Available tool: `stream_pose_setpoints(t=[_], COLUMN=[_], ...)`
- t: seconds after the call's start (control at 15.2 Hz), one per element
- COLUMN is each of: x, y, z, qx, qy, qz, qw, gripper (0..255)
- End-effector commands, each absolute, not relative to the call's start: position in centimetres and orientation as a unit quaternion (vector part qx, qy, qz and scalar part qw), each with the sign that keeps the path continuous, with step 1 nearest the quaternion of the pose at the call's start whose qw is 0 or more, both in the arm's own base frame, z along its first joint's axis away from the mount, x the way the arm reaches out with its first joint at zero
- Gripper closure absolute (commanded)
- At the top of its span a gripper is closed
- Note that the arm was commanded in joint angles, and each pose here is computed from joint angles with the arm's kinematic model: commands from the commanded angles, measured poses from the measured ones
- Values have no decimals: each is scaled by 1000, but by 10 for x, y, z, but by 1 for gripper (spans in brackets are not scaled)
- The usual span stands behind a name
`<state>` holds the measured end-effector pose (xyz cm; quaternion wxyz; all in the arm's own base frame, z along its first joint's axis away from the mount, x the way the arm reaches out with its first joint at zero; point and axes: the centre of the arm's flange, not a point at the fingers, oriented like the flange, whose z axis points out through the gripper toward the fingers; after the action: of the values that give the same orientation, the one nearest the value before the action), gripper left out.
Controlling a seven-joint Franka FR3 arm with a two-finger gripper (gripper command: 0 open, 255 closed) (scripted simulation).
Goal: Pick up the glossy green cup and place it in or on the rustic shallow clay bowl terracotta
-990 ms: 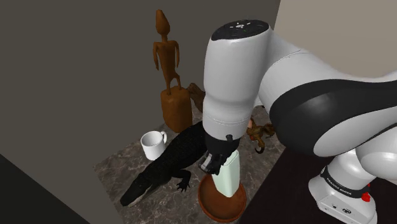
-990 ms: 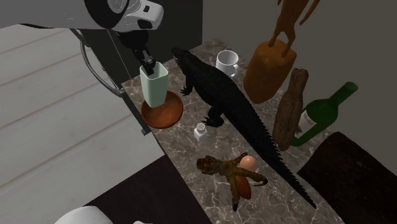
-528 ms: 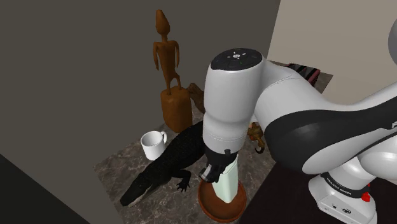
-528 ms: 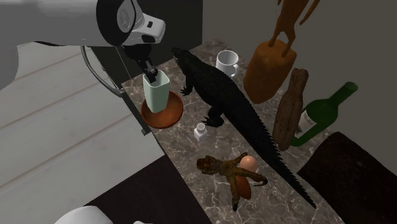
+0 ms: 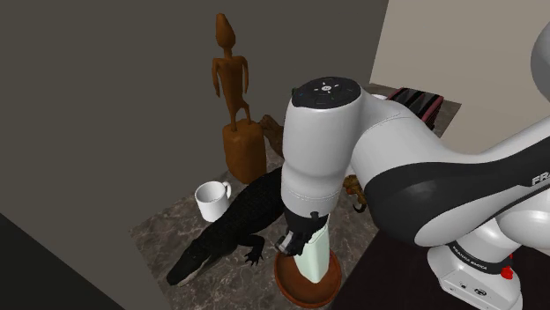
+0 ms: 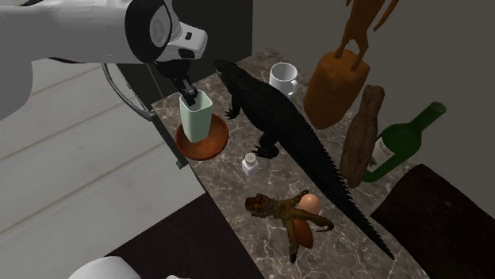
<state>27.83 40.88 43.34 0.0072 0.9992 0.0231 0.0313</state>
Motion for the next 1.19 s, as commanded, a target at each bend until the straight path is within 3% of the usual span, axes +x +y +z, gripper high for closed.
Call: stream_pose_setpoints(t=[0.0, 0.33, 0.59, 1.12], x=[278, 278, 275, 275], y=[409, 409, 409, 409], z=[433, 433, 483, 483], qx=[999, 999, 999, 999], qy=[23, 23, 23, 23], qz=[31, 31, 31, 31], qw=[7, 7, 7, 7], gripper=[0, 0, 0, 0])
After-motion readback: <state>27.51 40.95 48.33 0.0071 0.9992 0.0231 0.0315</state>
